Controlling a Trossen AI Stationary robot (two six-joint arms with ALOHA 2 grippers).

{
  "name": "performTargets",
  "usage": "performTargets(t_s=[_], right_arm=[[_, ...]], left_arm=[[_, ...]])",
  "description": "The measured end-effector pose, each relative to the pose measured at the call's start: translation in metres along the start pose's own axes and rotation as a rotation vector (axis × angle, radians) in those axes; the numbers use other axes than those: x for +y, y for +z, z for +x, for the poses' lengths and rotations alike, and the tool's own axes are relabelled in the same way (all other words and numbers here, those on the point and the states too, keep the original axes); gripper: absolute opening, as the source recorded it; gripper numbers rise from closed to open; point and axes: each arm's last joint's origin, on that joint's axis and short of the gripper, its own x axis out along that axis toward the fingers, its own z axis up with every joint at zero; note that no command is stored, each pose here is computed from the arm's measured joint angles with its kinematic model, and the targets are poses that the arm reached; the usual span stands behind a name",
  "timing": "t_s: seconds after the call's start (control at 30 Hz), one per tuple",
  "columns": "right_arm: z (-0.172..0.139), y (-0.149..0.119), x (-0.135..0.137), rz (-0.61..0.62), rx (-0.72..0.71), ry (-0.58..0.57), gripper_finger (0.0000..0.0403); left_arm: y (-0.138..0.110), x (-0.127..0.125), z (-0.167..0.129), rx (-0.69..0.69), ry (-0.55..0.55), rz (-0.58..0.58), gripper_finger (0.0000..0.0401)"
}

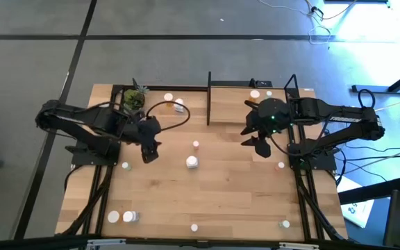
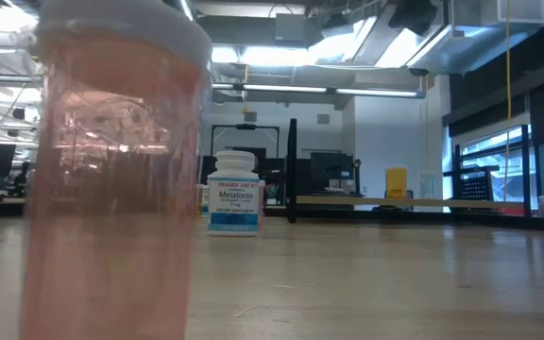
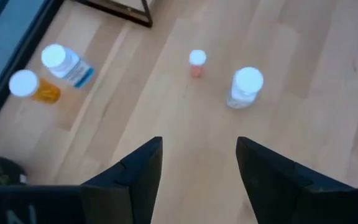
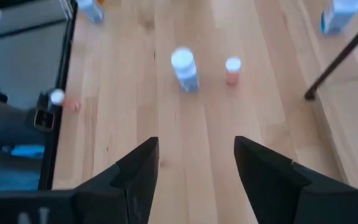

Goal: Pick and place medicine bottles onto shelf by color
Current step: Put the top left pink pill bottle on the shelf

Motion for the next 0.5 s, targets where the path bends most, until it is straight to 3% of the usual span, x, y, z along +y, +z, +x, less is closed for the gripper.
performTargets(t_s=[0.4,0.5], right_arm=[[0.002,0.031,0.003,0.104,-0.288,0.050,0.0211],[0.013,0.033,0.002,0.081,-0.270,0.041,0.0211]], left_arm=[[-0.010,-0.009,-0.005,-0.009,0.027,-0.052,0.0199],[-0.010,-0.010,-0.006,-0.023,0.041,-0.059,0.0199]])
